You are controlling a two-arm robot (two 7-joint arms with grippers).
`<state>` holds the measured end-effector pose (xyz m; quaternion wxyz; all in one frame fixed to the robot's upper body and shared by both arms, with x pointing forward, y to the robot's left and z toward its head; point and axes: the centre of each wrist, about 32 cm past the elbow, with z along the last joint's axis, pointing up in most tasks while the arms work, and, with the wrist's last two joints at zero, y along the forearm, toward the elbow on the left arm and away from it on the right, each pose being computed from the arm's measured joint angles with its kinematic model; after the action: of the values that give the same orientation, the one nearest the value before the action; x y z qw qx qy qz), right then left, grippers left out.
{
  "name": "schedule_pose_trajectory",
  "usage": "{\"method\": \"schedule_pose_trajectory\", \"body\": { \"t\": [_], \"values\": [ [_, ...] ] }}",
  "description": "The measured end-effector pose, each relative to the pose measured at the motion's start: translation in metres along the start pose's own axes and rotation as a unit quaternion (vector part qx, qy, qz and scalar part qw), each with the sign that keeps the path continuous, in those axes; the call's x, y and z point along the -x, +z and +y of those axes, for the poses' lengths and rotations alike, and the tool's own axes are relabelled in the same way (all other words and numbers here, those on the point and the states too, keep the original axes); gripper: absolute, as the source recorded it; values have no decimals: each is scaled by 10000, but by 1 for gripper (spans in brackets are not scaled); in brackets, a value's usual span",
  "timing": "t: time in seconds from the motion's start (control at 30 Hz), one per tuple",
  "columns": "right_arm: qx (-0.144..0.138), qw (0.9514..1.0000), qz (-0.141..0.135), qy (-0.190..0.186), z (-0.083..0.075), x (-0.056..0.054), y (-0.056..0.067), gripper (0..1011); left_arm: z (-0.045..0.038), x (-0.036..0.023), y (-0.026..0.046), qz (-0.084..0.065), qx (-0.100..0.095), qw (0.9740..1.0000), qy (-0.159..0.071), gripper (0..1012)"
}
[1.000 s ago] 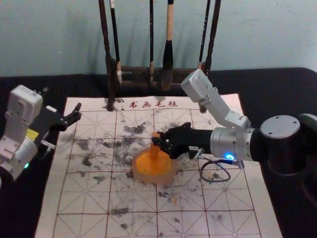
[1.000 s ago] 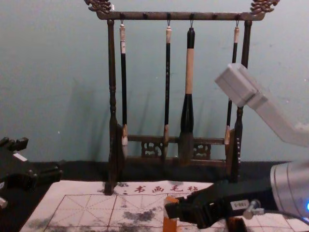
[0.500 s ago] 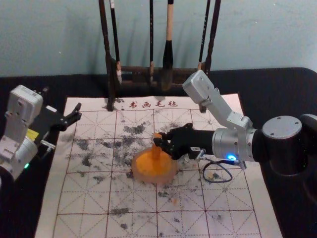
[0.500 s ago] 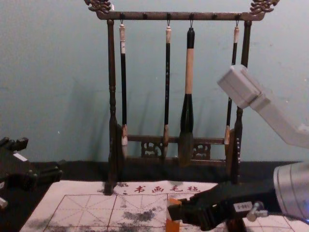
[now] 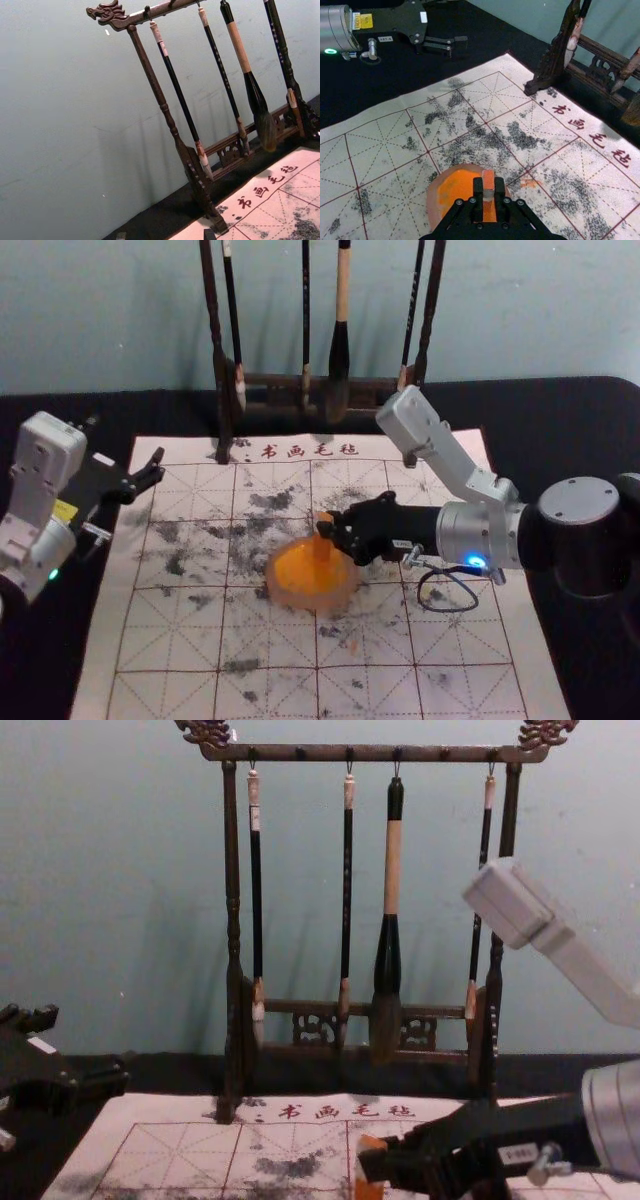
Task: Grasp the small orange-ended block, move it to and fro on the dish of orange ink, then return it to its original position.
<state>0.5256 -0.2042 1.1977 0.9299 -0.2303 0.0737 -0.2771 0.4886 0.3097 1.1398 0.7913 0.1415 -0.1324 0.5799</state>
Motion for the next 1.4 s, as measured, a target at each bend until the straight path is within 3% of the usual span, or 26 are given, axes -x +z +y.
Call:
{"method": "schedule_pose_trajectory", "body": {
  "t": [0.73, 1.4],
  "values": [
    [-11, 9999, 48, 142, -104, 60, -60, 124, 0, 0, 0, 0, 0, 10000, 0, 1001],
    [-1, 9995, 37, 313, -2, 159, -29, 124, 0, 0, 0, 0, 0, 10000, 0, 1001]
  ]
}}
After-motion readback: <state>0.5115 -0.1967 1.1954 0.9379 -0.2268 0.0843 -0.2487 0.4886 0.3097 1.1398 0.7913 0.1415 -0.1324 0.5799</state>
